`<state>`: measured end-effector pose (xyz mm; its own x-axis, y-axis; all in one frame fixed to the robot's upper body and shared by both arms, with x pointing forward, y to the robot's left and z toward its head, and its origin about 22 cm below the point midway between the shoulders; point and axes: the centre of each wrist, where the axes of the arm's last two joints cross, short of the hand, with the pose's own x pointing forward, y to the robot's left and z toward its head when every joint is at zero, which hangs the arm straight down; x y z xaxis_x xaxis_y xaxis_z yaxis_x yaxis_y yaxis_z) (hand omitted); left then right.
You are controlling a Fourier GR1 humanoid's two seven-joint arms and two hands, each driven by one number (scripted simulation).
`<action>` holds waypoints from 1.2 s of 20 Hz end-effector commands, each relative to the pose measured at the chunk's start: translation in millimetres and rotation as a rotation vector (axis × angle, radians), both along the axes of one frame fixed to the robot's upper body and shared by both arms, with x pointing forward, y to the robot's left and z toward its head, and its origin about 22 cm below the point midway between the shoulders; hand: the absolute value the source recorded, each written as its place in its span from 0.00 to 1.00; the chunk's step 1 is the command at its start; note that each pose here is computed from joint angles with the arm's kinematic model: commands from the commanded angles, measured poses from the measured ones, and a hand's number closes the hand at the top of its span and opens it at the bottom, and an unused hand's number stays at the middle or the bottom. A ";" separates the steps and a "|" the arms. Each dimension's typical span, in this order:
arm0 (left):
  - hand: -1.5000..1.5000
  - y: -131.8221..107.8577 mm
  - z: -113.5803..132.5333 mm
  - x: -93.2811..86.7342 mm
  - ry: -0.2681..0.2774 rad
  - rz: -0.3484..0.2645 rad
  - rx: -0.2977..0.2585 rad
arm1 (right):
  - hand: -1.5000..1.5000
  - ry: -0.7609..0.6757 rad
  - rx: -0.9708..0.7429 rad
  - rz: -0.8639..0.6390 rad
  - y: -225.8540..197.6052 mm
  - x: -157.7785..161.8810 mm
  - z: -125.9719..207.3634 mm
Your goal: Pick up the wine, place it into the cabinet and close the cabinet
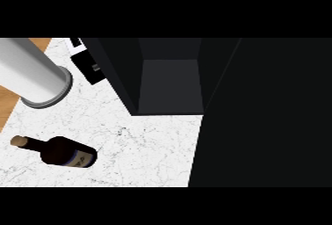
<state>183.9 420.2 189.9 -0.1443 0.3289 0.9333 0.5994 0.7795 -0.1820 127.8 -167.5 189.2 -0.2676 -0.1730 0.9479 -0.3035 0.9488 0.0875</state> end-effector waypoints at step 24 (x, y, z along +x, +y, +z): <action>0.00 3.4 -129.1 27.5 0.058 0.086 0.083 | 0.00 -0.088 -0.037 -0.081 -12.8 -27.8 31.7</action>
